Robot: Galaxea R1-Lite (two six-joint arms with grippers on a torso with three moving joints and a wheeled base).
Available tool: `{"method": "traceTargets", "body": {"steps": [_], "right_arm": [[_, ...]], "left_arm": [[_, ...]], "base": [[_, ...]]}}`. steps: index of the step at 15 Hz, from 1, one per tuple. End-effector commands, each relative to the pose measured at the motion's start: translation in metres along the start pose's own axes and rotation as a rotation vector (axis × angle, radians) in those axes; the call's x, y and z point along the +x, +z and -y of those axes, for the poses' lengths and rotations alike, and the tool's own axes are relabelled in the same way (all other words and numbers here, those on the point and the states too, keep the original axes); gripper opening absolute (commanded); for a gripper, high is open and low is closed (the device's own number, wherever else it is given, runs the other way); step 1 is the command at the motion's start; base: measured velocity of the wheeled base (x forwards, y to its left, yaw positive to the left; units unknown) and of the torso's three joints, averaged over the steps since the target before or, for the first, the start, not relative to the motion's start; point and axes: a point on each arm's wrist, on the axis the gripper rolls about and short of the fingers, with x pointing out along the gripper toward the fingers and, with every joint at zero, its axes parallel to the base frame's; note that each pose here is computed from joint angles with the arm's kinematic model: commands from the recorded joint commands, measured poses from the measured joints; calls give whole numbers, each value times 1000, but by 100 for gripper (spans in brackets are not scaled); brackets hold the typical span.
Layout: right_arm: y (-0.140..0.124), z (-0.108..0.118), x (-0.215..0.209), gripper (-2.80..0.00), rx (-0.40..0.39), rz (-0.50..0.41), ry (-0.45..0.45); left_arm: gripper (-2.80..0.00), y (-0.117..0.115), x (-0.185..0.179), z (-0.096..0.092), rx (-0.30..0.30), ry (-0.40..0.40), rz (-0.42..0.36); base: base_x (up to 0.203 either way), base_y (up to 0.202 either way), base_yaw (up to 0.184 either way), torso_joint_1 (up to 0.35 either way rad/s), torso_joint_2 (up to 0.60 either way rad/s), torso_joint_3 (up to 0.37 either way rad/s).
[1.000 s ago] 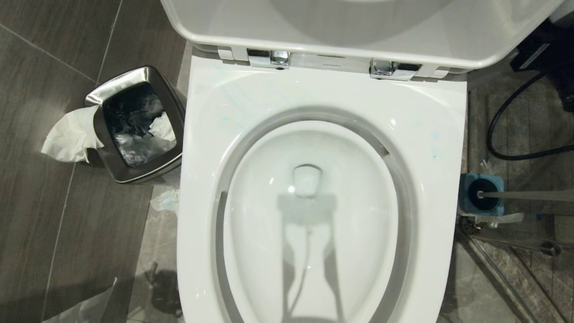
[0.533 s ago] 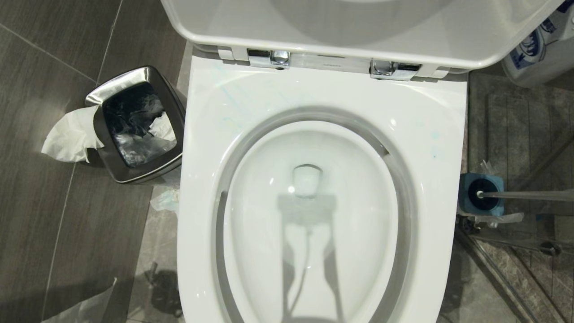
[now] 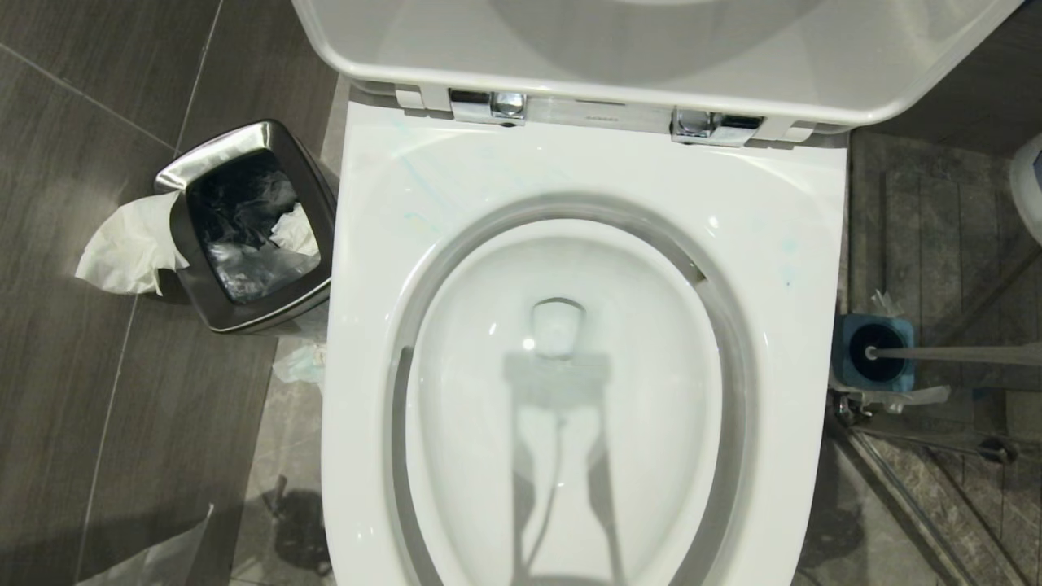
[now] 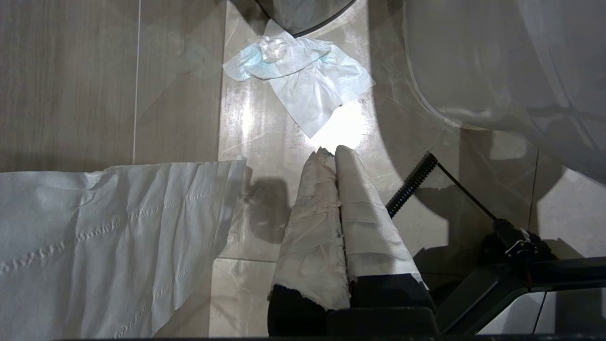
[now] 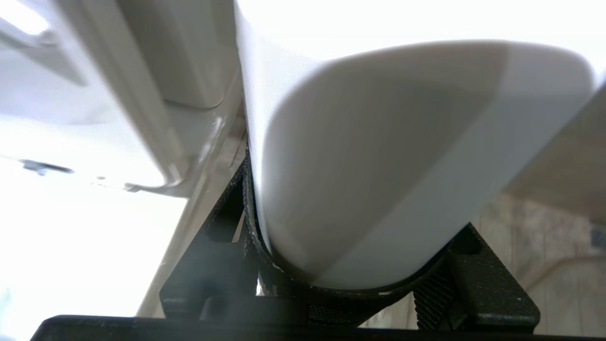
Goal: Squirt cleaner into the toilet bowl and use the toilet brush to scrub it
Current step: Pour in the cleaning agent
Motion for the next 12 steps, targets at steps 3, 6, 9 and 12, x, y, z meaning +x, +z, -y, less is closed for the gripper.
{"method": "traceTargets", "body": {"steps": [3, 6, 9, 12], "right_arm": [[5, 0, -22, -280, 12, 14, 6], [1, -1, -24, -280, 13, 2, 9], [4, 0, -24, -280, 9, 13, -2], [11, 1, -25, -280, -44, 36, -28]], "left_arm": [[-280, -1, 0, 0, 0, 0, -3], [-280, -1, 0, 0, 0, 0, -3], [-280, -1, 0, 0, 0, 0, -3], [-280, -1, 0, 0, 0, 0, -3]], "base": [[0, 0, 0, 0, 0, 0], [0, 0, 0, 0, 0, 0], [0, 0, 0, 0, 0, 0], [0, 0, 0, 0, 0, 0]]}}
